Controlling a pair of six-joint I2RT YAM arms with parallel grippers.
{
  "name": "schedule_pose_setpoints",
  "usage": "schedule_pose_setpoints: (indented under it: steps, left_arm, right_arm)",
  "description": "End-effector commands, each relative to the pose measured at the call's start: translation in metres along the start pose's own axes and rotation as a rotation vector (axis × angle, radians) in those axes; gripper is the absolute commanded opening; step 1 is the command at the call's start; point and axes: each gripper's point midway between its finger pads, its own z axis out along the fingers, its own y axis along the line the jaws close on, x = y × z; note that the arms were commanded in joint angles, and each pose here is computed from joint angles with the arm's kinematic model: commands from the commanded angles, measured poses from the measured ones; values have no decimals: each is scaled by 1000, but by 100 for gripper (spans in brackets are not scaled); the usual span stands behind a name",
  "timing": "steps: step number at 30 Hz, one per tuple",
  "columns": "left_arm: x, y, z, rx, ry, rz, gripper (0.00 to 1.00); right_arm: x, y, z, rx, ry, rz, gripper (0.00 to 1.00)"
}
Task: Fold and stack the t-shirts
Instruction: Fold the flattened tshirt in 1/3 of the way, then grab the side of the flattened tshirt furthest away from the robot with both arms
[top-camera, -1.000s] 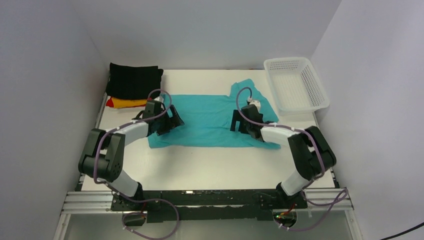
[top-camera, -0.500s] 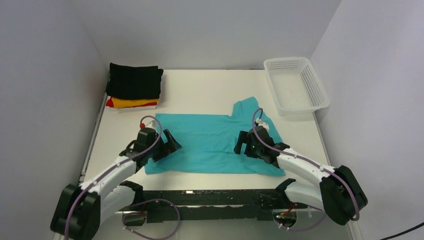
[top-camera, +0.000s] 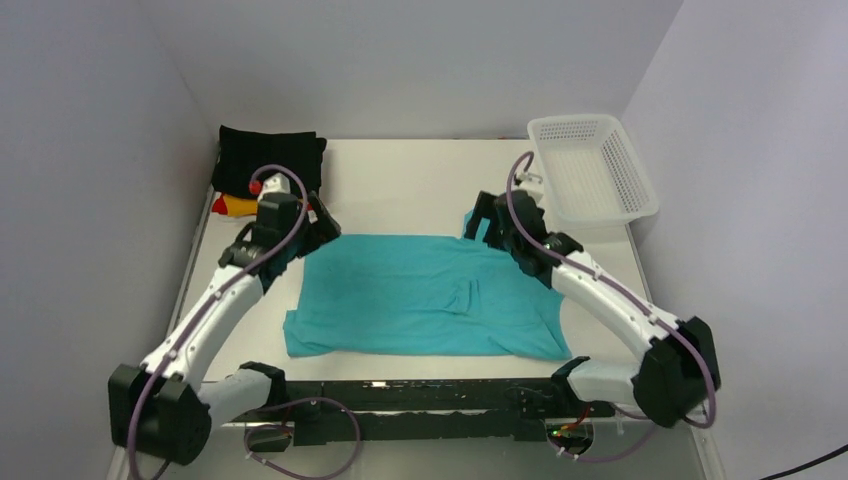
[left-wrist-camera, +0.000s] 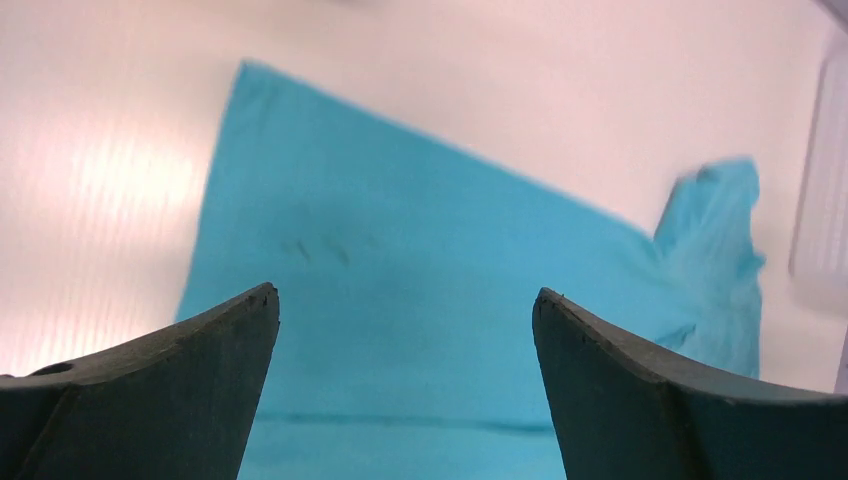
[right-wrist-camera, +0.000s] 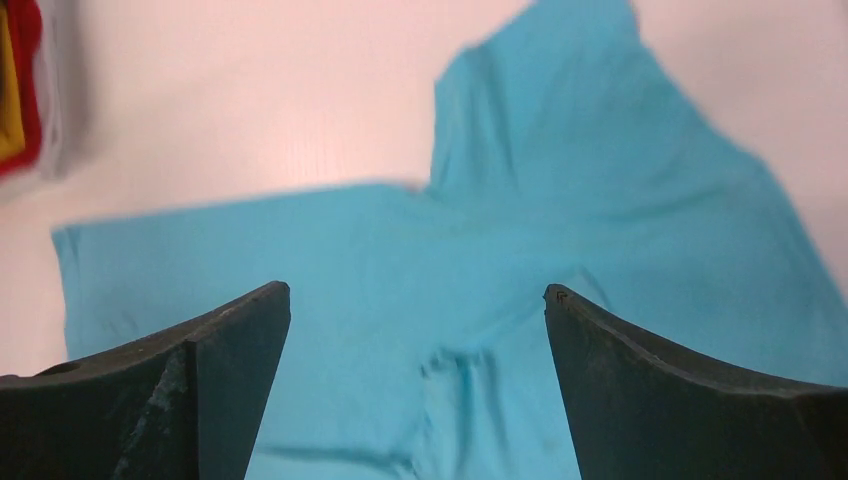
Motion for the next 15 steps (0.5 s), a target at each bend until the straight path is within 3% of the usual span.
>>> schedule_pose_setpoints:
  steps: [1, 10, 15]
  left_arm:
    - [-40, 22, 38, -94, -33, 21, 99]
    - [-74, 54, 120, -188, 34, 63, 98]
    - [-61, 72, 151, -218, 99, 81, 93]
  right_arm:
    - [-53, 1, 38, 59, -73, -4, 100]
    - [-84, 1, 92, 94, -39, -97, 100]
    - [-80, -13, 105, 101, -26, -62, 100]
